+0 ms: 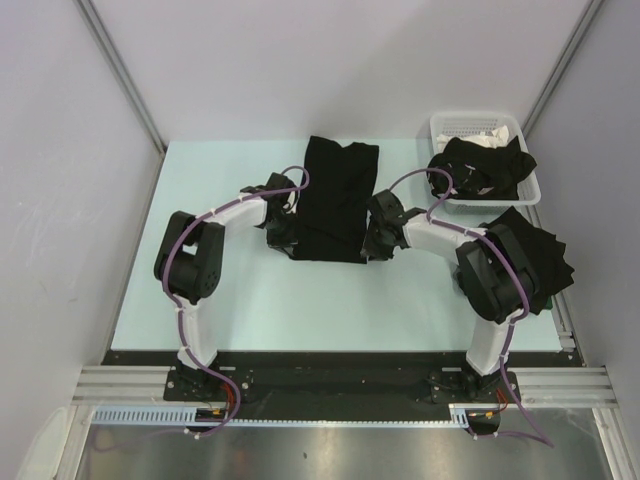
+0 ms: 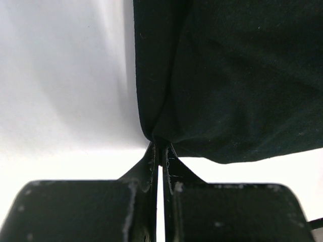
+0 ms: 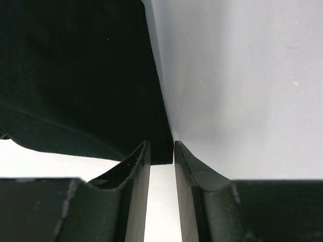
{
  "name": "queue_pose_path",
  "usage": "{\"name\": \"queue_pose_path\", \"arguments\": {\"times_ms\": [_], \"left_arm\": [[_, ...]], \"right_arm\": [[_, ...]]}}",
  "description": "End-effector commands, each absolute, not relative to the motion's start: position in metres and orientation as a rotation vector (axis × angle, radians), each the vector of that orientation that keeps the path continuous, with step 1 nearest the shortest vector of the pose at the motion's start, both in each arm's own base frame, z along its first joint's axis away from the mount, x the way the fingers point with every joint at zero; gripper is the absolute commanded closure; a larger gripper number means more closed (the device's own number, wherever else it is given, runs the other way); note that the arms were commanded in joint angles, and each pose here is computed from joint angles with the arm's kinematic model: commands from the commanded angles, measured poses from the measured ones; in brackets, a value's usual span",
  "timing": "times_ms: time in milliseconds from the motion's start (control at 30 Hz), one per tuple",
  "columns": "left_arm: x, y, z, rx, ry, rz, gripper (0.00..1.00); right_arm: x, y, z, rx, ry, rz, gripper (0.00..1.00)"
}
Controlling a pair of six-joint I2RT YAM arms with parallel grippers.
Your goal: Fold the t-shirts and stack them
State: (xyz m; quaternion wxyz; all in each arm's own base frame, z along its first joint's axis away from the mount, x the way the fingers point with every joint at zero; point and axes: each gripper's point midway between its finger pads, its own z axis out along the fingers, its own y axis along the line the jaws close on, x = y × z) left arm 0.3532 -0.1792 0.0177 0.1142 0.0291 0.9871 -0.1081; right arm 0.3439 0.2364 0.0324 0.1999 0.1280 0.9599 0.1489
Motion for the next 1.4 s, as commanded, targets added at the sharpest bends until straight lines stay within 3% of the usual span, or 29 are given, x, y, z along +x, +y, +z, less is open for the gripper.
{"name": "queue_pose_path", "arguments": {"times_ms": [0, 700, 900, 933, 1033, 1367], "left_arm": [[0.352, -0.178, 0.031, 0.11, 2.89, -0.312, 1.0], [0.35, -0.177, 0.03, 0.116, 2.895, -0.308, 1.0], [0.349, -0.177, 0.03, 0.119, 2.897, -0.312, 1.0], [0.349, -0.177, 0.03, 0.119, 2.897, -0.312, 1.0], [0.349, -0.177, 0.031, 0.121, 2.897, -0.311, 1.0], [0.332, -0.17, 0.035, 0.124, 2.903, -0.313, 1.0]], "right_arm": [[0.345, 0.239, 0.032, 0.373, 2.666, 0.433, 0.68], [0.33, 0.244, 0.018, 0.438, 2.702, 0.495, 0.65], [0.328, 0.248, 0.016, 0.426, 2.708, 0.499, 0.78], [0.328, 0.249, 0.017, 0.423, 2.708, 0.501, 0.88], [0.329, 0.248, 0.016, 0.42, 2.707, 0.495, 0.99], [0.324, 0.24, 0.034, 0.387, 2.693, 0.462, 1.0]]}}
